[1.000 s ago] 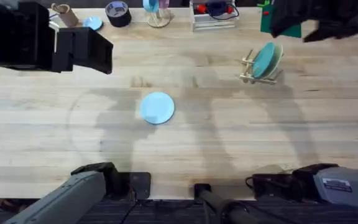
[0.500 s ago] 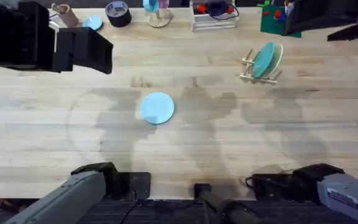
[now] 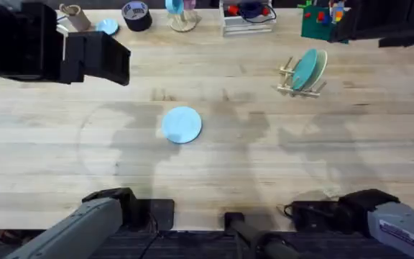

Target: Pick up the plates from the table one by one and place each into a slot on the dish rack.

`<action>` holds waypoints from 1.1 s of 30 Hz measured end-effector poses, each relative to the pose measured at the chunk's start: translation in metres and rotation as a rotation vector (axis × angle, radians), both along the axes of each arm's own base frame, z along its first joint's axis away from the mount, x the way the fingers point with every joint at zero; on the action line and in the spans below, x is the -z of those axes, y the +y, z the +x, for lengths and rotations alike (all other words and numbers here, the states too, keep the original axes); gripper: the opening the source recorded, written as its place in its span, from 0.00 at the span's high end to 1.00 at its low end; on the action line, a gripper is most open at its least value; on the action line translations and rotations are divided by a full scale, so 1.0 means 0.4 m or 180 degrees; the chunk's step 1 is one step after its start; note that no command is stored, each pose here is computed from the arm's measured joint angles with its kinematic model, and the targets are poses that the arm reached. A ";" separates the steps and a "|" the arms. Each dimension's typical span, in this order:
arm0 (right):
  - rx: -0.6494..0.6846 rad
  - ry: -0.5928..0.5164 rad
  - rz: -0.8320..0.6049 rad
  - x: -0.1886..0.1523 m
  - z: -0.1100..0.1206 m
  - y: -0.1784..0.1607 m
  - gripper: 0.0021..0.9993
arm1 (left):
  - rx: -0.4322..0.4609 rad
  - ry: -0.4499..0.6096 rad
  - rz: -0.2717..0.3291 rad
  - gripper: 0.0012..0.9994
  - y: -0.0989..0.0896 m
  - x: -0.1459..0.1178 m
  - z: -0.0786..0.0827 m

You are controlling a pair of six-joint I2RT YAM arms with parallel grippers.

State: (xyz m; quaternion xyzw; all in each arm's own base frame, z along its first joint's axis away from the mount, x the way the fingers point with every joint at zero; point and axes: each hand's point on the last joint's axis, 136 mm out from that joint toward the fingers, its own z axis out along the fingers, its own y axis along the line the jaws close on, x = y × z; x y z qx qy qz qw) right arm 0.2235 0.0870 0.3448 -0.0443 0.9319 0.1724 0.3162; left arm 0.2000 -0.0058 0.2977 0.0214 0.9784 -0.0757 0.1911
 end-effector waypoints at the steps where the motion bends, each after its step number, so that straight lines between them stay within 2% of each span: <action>1: -0.0002 0.0000 0.0002 0.000 0.000 0.000 0.01 | -0.0002 0.0000 0.0000 0.12 0.000 0.000 0.000; 4: -0.0006 0.0002 0.0007 0.000 0.000 0.001 0.00 | -0.0002 -0.0001 -0.0013 0.62 -0.001 0.000 0.000; 6: -0.0006 0.0002 0.0007 0.000 0.000 0.001 0.00 | 0.0019 -0.0008 -0.0052 0.90 -0.007 -0.002 0.001; 7: -0.0006 0.0002 0.0007 0.000 0.000 0.001 0.00 | 0.0031 -0.0012 -0.0074 0.94 -0.011 -0.002 0.001; 17: -0.0016 0.0003 0.0016 -0.001 -0.001 0.003 0.00 | 0.0014 -0.0015 -0.0168 0.96 -0.021 -0.005 0.001; 20: -0.0017 0.0003 0.0017 -0.001 -0.001 0.003 0.00 | -0.0037 -0.0008 -0.0252 0.96 -0.029 -0.007 0.002; 23: -0.0022 0.0005 0.0023 -0.001 -0.002 0.004 0.00 | 0.0031 0.0014 -0.0404 0.96 -0.050 -0.001 0.003; 26: -0.0022 0.0005 0.0024 -0.001 -0.002 0.004 0.01 | 0.0110 0.0099 -0.0556 0.96 -0.068 0.041 0.016; 33: -0.0029 0.0001 0.0018 -0.001 -0.002 0.004 0.01 | 0.0202 0.0296 -0.0891 0.96 -0.100 0.200 0.065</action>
